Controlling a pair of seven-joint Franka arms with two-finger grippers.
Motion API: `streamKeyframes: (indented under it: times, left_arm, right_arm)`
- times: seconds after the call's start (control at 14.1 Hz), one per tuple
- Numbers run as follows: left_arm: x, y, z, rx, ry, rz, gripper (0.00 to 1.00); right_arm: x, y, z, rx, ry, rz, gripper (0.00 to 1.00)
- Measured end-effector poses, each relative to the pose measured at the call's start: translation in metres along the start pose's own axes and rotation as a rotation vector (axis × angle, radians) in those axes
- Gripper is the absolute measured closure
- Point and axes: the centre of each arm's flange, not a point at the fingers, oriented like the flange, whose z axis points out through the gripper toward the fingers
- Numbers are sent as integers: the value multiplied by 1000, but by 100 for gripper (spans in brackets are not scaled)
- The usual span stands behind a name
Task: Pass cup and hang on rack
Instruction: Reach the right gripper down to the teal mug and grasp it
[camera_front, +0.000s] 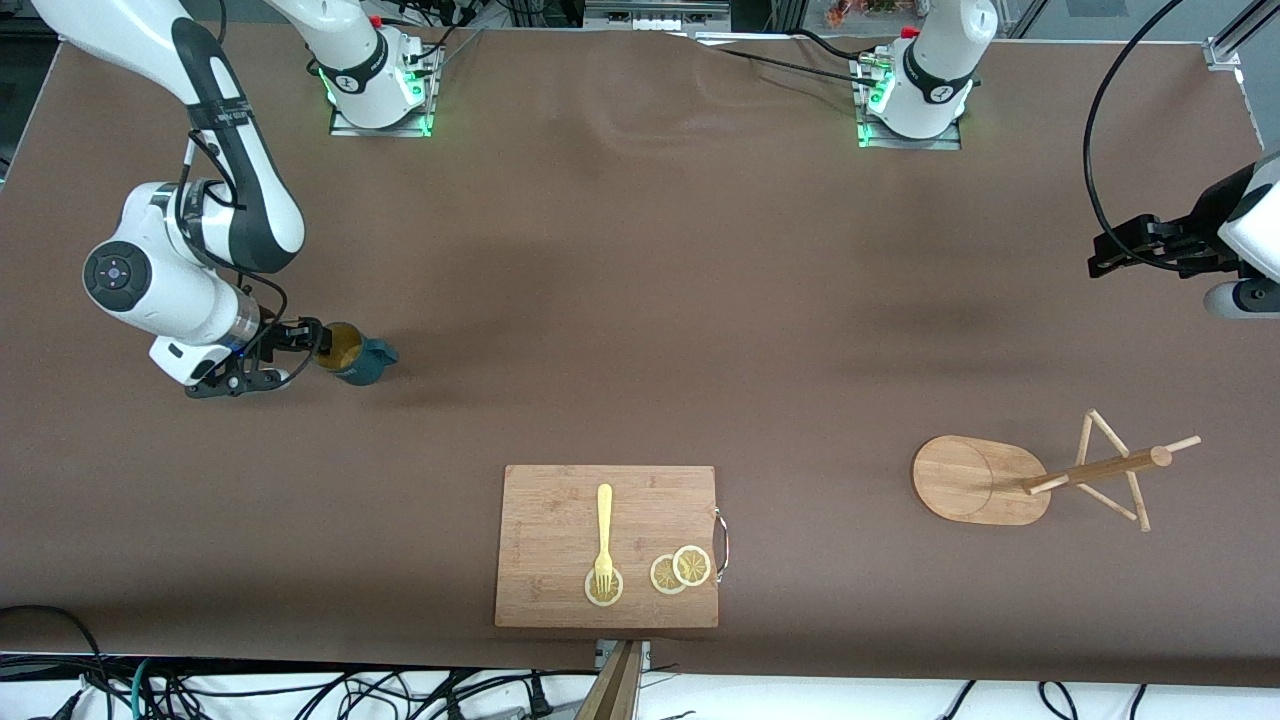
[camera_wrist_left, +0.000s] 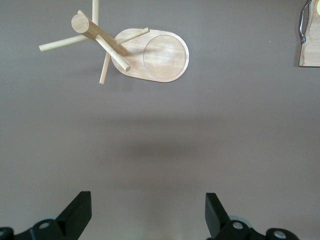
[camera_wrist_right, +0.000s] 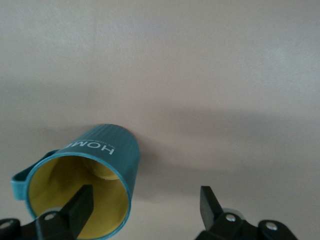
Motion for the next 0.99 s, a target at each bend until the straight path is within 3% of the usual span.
streamKeyframes:
  times: [0.28,0.43,0.5,0.85,0.99]
  left_arm:
    - [0,0,0,0,0,0,0]
    - [0,0,0,0,0,0,0]
    - [0,0,0,0,0,0,0]
    - [0,0,0,0,0,0,0]
    - [0,0,0,0,0,0,0]
  right_arm:
    - [0,-1,18,1,-23,-2,24]
    - [0,-2,24,2,-31,-3,39]
    - [1,-3,27,2,-33,-4,39]
    - [2,-11,27,3,-33,-11,92]
    - [5,-17,24,4,-34,-20,96]
